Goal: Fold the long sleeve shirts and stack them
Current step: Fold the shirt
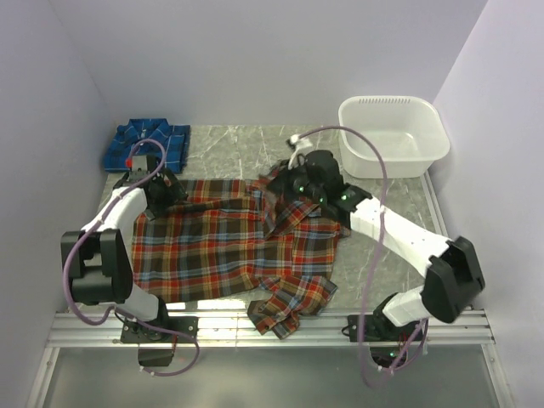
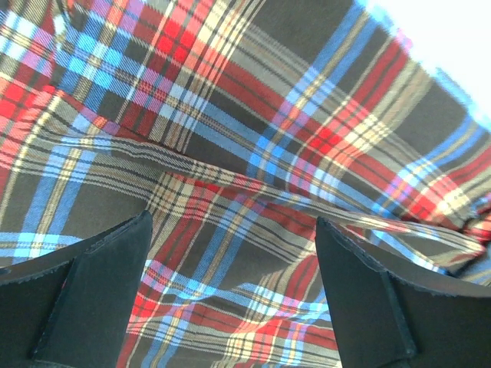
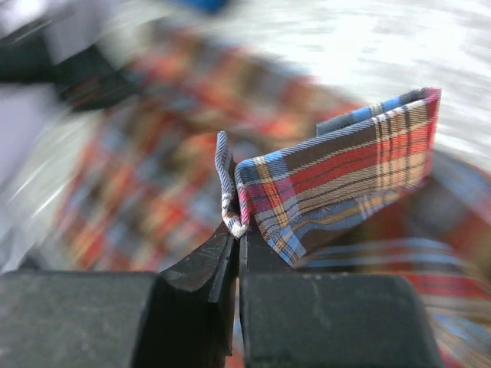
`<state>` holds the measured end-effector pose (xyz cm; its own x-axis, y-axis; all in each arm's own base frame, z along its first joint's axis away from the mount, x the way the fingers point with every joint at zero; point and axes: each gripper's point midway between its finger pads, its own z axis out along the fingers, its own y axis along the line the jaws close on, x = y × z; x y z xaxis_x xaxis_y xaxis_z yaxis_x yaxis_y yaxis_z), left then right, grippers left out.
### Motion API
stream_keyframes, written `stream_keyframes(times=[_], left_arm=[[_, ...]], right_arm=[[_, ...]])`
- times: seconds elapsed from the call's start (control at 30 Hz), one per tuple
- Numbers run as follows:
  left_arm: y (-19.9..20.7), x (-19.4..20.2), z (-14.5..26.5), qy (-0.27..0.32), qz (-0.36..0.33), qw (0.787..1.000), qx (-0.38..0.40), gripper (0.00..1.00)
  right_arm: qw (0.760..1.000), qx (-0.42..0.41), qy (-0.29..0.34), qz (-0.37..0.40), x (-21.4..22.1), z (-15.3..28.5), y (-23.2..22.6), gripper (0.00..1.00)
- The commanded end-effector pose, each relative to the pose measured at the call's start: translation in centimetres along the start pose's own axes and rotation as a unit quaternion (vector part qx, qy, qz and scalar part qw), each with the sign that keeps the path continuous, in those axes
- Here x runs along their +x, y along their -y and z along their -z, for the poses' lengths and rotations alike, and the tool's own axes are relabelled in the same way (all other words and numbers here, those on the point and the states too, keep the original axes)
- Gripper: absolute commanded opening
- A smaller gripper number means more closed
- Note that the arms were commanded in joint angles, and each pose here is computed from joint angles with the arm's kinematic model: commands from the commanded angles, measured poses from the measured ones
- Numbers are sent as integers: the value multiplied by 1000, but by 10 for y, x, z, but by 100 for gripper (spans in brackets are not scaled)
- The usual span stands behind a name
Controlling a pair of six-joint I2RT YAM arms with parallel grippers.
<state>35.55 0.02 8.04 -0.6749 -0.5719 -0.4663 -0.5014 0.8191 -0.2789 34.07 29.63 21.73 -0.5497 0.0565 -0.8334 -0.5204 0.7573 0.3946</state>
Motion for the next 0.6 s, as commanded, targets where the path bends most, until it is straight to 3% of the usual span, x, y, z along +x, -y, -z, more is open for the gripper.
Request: stream_keyframes(times=[0.0, 0.13, 0.27, 0.43, 0.57], left_arm=[[13, -28, 30, 59, -11, 998, 26, 93], [20, -38, 54, 99, -15, 994, 49, 93], [21, -44, 69, 124, -20, 990, 62, 93], [20, -47, 74, 133, -20, 989, 60, 93], [18, -47, 69, 126, -18, 991, 51, 93]], right_arm=[[990, -108, -56, 65, 37, 27, -60, 1], [964, -212, -114, 117, 84, 61, -134, 0], [931, -288, -160, 158, 118, 99, -180, 0], [907, -326, -195, 179, 144, 136, -196, 0], [910, -321, -195, 177, 150, 152, -186, 0]])
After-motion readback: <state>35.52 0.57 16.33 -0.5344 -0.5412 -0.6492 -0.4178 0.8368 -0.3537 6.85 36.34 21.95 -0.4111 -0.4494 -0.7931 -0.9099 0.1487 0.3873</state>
